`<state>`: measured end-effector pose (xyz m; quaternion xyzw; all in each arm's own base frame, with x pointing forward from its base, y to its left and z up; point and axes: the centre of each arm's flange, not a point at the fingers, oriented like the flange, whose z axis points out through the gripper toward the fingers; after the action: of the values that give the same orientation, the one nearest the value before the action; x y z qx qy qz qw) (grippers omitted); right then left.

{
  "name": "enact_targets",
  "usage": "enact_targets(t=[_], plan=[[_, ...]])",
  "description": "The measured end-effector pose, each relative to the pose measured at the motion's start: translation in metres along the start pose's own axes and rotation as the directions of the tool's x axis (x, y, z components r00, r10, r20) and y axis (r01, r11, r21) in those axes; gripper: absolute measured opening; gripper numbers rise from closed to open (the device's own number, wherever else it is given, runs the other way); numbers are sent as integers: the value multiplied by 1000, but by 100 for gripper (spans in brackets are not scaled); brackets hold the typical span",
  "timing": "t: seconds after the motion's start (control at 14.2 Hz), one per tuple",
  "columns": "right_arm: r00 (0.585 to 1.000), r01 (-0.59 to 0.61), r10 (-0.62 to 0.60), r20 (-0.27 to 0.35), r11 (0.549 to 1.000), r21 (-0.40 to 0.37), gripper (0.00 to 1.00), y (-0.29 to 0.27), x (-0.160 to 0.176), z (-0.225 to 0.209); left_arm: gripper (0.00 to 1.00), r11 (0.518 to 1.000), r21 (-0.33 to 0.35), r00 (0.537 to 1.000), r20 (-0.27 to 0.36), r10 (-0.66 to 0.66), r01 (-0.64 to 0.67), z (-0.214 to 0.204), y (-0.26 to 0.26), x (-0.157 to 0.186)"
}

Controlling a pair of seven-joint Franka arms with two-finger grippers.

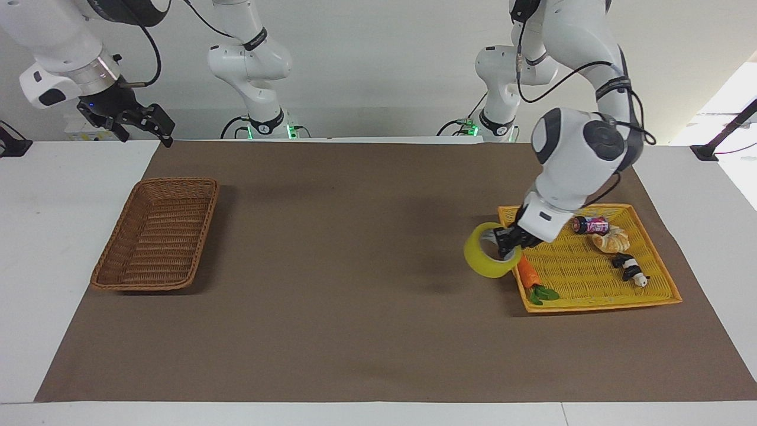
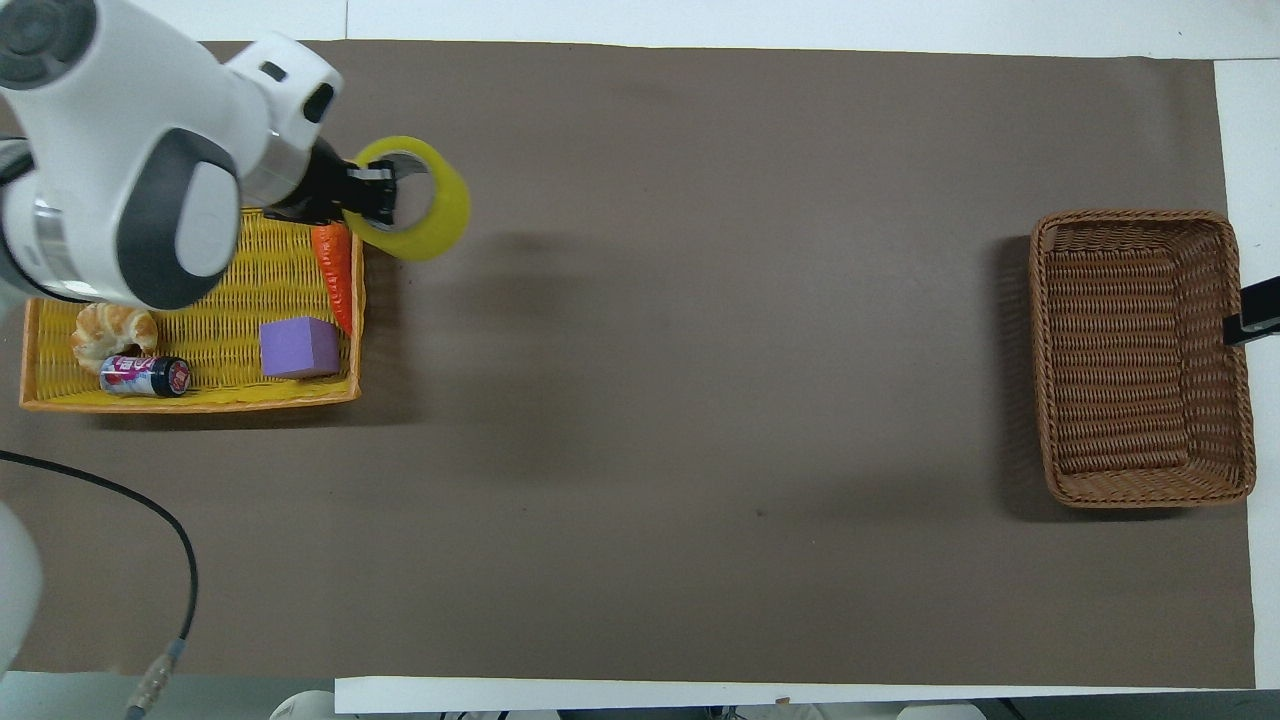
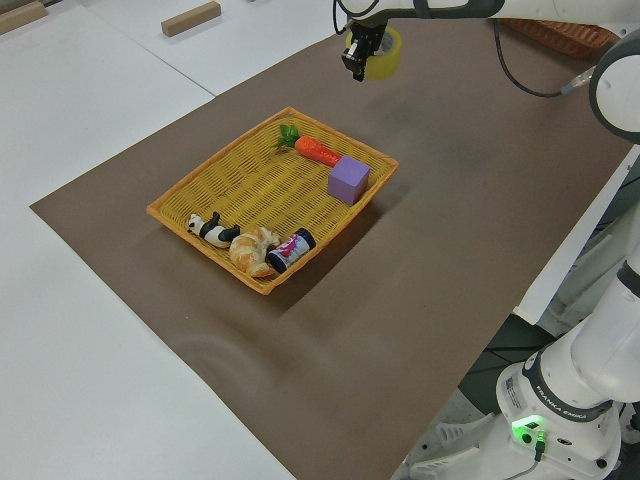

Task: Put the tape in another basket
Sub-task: 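Grasp and lift the tape roll with the left gripper, then hold the tape out while the right gripper reaches to grasp it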

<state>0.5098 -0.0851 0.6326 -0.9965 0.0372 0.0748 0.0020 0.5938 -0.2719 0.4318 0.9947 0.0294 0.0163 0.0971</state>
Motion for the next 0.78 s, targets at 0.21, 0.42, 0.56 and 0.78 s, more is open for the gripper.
enact_targets(t=[0.21,0.42,0.56,0.78], plan=[[994,97,-85,-61,969,226,100,-26,8,4,22,1000,-22,1000,-7,-18,18,33,49,-38],[992,103,-58,-108,868,485,100,-53,28,36,22,996,-75,999,-15,-39,38,30,66,-45],[994,80,-10,-113,766,638,100,-70,50,78,22,996,-84,999,-14,-40,39,28,71,-49],[994,78,17,-112,613,786,100,-120,78,150,22,995,-85,999,-12,-47,46,28,75,-52]])
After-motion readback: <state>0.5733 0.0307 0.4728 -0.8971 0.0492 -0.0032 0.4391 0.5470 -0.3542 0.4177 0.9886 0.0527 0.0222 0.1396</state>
